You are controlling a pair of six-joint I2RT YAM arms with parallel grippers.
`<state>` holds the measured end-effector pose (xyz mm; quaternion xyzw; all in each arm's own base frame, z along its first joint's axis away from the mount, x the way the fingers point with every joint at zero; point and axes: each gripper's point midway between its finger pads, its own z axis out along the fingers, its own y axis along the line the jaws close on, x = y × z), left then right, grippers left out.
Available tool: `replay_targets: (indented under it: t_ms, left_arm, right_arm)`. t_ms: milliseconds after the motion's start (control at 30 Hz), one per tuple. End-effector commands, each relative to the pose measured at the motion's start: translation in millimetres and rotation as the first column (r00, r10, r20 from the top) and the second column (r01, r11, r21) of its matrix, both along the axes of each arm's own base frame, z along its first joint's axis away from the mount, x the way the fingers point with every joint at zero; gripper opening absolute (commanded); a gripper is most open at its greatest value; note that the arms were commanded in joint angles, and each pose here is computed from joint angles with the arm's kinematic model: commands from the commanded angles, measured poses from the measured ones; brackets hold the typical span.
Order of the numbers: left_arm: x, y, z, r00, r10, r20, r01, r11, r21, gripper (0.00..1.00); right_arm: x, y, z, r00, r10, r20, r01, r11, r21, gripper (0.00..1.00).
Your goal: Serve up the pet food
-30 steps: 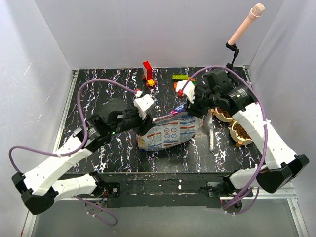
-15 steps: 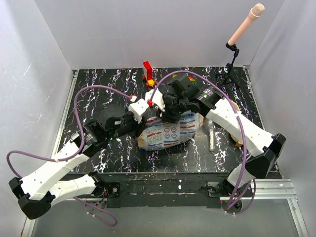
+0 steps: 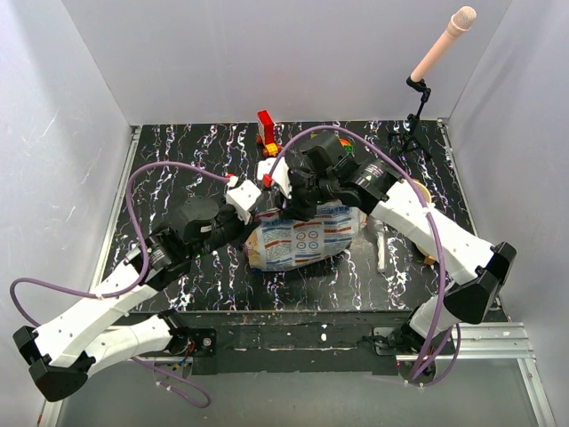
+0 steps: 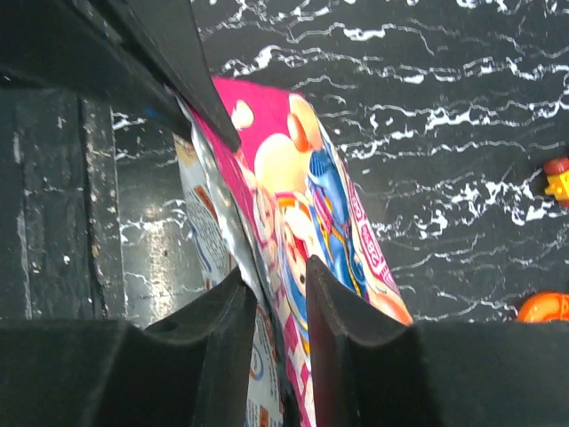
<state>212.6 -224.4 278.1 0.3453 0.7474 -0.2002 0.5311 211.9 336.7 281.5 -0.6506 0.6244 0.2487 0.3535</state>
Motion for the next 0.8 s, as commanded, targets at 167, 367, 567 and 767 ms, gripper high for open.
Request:
replay_targets:
  t_ms: [167,367,567,767]
  left_arm:
    - [-7,0,26,0.999,-0.008,0.043,0.013,0.993,-0.115,0.0]
    - [-2,4,28,0.998,0.05,0.027,-0.046,0.989,-0.141,0.0]
    - [0,10,26,0.996,0.081,0.031,-0.075,0.988,-0.138,0.0]
    - [-1,13,25,0.996,0.084,0.032,-0.08,0.989,-0.123,0.0]
  right_arm:
    - [-15,52,33,0.992,0.121,-0.027,-0.116,0.984,0.133,0.29]
    - [-1,41,17,0.998,0.054,0.027,-0.055,0.998,0.023,0.01]
    - [14,4,8,0.997,-0.028,0.072,0.028,1.0,-0.001,0.21]
    - [14,-20,-6,0.998,-0.031,0.057,0.034,0.997,-0.064,0.07]
